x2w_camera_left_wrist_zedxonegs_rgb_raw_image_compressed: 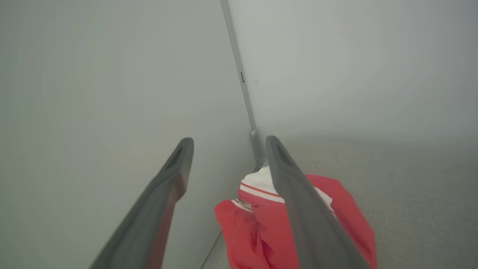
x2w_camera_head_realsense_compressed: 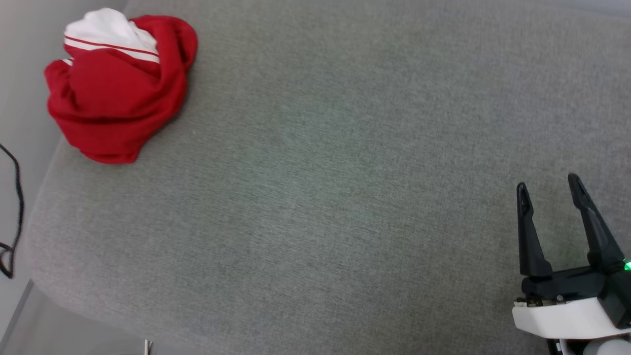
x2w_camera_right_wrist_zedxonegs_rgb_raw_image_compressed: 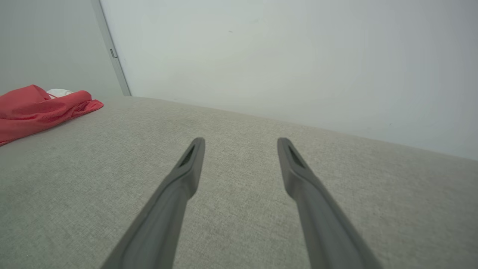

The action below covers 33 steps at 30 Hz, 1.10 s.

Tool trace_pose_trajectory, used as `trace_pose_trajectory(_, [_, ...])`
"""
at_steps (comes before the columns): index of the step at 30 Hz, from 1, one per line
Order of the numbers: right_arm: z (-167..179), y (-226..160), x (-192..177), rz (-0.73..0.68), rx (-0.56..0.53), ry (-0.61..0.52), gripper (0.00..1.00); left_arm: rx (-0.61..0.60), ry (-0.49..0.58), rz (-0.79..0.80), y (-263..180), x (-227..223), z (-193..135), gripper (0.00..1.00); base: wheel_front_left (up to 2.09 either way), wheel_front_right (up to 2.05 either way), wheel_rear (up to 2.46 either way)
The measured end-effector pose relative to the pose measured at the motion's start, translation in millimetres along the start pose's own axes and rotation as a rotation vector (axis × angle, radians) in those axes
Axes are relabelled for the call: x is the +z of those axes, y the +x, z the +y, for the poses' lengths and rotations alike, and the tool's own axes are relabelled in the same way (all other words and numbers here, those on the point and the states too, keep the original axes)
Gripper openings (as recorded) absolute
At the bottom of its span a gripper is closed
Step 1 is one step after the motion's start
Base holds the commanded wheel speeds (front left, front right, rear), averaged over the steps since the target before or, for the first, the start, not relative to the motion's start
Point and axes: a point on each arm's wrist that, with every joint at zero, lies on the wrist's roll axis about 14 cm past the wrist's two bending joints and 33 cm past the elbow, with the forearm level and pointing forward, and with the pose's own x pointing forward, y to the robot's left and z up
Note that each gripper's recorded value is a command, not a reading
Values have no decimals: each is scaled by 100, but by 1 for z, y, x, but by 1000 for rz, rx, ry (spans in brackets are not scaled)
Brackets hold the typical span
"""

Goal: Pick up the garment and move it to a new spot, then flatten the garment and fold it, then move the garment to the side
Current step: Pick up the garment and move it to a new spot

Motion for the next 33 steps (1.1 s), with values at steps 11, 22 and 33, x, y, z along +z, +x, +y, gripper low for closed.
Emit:
trace_pose_trajectory(11, [-24, 16, -26, 9, -44, -35, 100, -203, 65, 671, 31, -97, -56, 100, 0, 0, 0])
trace_pose_trajectory(22, [-46, 17, -49, 45, -87, -77, 100, -288, 65, 1036, 15, -194, -96, 100, 0, 0, 0])
trace_pose_trajectory(33, [-48, 17, -53, 51, -91, -87, 100, -298, 93, 1080, 9, -214, -102, 0, 0, 0, 0])
